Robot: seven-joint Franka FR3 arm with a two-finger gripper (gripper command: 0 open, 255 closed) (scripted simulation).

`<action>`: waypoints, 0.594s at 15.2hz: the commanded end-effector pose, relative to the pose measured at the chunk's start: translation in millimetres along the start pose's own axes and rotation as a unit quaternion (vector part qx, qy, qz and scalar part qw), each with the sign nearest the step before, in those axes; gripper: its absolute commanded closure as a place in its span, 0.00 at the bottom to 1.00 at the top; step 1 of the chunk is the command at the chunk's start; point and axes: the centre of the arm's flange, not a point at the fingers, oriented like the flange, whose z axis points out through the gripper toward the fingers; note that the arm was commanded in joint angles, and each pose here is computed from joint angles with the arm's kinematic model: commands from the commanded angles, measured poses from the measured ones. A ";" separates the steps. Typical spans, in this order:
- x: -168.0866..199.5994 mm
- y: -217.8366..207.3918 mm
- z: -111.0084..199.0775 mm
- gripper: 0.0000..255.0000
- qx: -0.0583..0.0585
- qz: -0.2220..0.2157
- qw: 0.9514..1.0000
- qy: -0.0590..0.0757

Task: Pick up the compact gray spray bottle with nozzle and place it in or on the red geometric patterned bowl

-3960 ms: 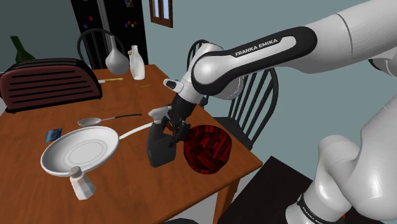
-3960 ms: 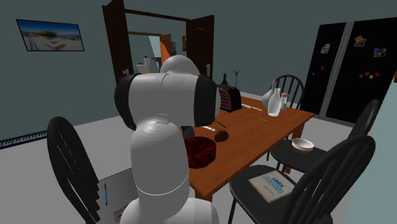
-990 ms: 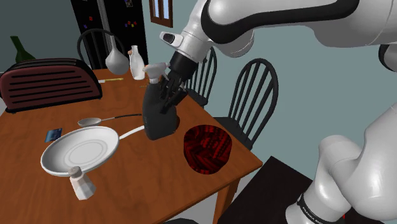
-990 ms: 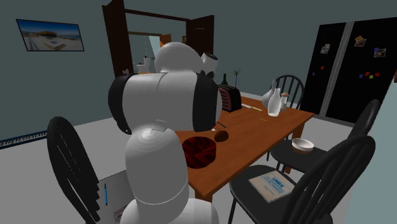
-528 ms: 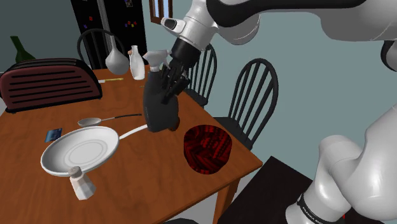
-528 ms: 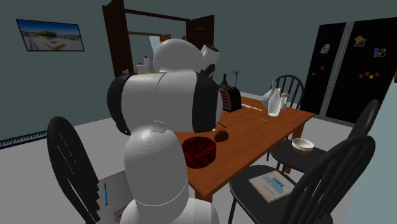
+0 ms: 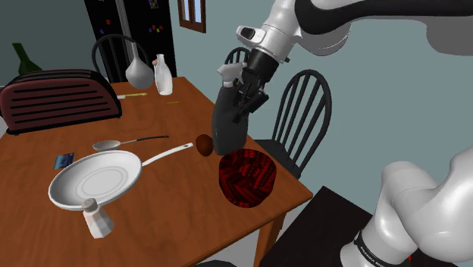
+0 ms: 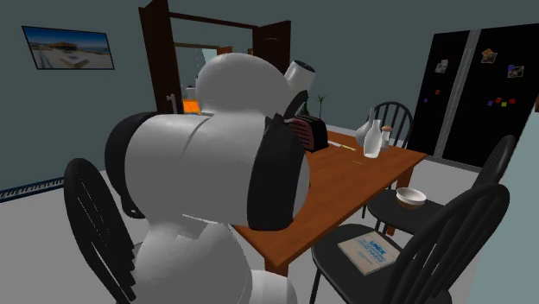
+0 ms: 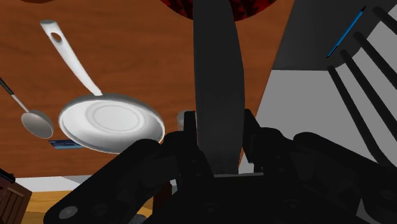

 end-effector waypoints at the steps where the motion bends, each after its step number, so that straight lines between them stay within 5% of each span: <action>1: -21.0 -7.7 -13.7 1.00 0.000 0.000 1.000 0.000; 5: -60.3 -21.3 -35.2 1.00 0.000 0.000 1.000 0.000; 9: -71.2 -21.3 -17.1 1.00 0.000 0.000 1.000 0.000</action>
